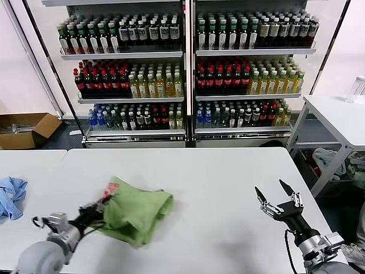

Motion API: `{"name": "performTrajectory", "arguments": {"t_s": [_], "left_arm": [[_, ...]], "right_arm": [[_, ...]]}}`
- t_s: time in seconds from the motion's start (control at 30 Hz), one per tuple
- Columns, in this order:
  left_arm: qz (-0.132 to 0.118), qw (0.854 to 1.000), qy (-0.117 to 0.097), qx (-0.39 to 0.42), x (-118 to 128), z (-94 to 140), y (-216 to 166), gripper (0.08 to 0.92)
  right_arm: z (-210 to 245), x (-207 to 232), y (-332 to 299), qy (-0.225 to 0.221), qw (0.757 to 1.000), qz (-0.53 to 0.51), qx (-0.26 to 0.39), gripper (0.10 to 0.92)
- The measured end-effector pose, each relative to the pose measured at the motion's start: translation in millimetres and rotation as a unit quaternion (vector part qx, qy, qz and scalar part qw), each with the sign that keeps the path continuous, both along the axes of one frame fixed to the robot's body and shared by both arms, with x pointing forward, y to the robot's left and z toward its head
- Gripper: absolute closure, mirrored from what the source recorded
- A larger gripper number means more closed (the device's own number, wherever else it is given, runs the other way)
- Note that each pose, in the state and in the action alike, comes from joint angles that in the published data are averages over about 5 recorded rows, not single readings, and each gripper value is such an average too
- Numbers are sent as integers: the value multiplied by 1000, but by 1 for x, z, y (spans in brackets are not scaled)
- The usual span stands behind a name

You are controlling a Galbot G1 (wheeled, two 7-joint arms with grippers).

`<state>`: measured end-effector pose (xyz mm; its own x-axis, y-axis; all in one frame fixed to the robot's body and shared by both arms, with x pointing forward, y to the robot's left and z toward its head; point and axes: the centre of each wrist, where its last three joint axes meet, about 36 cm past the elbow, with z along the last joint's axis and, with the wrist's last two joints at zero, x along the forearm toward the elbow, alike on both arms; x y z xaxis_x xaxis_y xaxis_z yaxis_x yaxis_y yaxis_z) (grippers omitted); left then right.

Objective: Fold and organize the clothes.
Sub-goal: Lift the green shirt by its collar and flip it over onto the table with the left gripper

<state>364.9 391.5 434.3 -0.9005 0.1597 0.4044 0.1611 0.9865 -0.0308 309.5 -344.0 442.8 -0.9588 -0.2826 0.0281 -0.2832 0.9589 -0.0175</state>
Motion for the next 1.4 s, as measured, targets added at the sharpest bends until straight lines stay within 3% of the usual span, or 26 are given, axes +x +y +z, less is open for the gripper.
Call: {"name": "performTrajectory", "arguments": {"t_s": [0.33,0.6,0.97,1.4], "left_arm": [[84,993,-50,71,0,57,85,888],[99,988,-75,91,1,86,87,888],[42,995,-67,62,23,91,12,888],[-48,998,-23,-26,48,61,-130,888]], "right_arm": [[-6,0,5,3,1000,10,3,200],[-5,-3,4,2,1000,11,1,200],[-3,-4,5,5,1000,10,-4,200],[-1,-7,11,15,1000,6,-15,200]]}}
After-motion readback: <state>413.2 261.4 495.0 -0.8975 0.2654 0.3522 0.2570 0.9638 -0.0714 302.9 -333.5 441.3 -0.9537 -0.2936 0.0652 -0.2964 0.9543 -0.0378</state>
